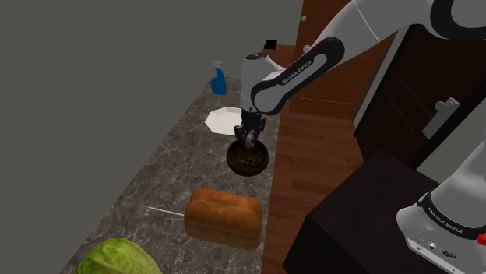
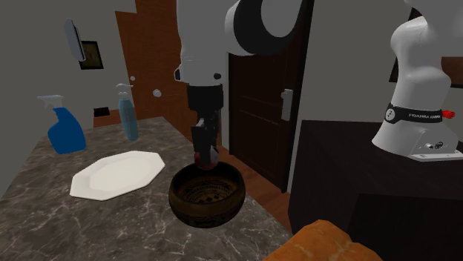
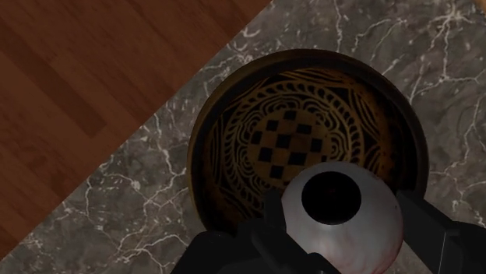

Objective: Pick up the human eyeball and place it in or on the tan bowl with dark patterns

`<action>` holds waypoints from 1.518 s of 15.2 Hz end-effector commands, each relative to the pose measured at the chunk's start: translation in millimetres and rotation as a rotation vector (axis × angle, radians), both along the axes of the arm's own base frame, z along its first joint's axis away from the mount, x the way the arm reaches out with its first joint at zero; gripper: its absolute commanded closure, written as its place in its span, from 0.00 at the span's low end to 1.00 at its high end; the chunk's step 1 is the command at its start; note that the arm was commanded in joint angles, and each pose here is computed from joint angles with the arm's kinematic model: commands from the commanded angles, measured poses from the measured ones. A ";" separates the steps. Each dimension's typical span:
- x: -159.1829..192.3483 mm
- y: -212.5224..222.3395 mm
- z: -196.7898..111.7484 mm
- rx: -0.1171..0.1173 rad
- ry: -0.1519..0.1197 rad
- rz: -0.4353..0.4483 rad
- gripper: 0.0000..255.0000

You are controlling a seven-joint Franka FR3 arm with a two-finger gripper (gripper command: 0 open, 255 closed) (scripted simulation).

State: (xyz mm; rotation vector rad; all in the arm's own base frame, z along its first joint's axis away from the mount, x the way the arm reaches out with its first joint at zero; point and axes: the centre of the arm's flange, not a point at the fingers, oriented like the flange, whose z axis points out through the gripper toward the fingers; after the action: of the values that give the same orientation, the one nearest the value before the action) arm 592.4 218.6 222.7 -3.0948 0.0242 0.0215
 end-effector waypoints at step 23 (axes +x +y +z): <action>1.8 -1.6 2.5 0.000 -0.001 0.000 0.00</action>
State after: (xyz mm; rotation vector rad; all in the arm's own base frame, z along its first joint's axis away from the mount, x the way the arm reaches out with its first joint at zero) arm 595.8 216.7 212.3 -3.0944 0.0240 0.0196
